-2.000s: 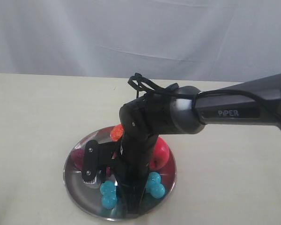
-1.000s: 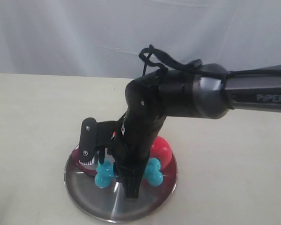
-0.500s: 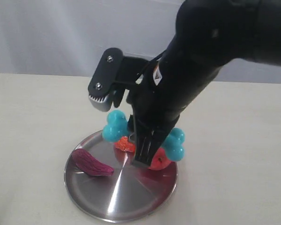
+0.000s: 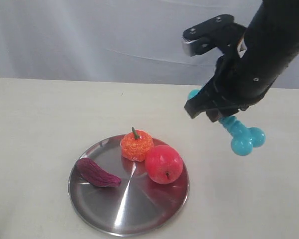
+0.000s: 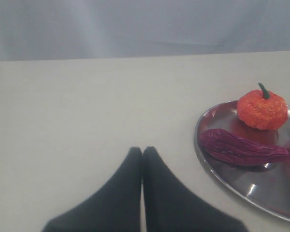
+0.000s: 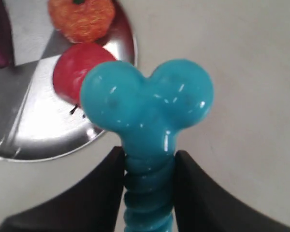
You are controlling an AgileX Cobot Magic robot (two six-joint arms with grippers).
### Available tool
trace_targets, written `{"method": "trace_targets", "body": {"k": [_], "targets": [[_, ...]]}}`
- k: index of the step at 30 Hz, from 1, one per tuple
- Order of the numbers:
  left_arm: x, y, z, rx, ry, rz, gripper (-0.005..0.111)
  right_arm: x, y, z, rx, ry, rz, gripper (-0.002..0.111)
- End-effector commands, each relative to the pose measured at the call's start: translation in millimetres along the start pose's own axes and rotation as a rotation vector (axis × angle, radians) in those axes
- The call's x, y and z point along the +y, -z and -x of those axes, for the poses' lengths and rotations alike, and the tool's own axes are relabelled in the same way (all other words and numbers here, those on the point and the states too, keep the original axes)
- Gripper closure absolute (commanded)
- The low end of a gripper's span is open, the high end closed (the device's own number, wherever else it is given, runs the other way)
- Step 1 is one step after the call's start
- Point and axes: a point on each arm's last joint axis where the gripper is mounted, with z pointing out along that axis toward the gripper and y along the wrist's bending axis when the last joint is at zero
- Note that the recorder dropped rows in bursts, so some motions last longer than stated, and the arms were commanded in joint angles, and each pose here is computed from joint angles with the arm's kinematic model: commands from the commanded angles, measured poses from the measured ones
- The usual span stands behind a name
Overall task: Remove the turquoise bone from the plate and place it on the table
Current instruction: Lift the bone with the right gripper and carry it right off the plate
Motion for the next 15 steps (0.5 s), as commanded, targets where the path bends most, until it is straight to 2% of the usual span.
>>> {"method": "trace_targets", "body": {"k": [1, 4, 8, 15], "targets": [[-0.1, 0, -1, 0.001, 0.0, -0.002, 0.107, -30, 2, -1, -0.027, -0.245, -0.028, 0.109], [-0.1, 0, -1, 0.001, 0.0, -0.002, 0.107, -37, -7, -3, 0.013, -0.322, -0.042, 0.109], [-0.1, 0, -1, 0.001, 0.0, -0.002, 0.107, -34, -28, -2, 0.071, -0.38, -0.033, 0.109], [-0.1, 0, -1, 0.001, 0.0, -0.002, 0.107, -27, -76, -12, 0.123, -0.403, -0.031, 0.109]]}}
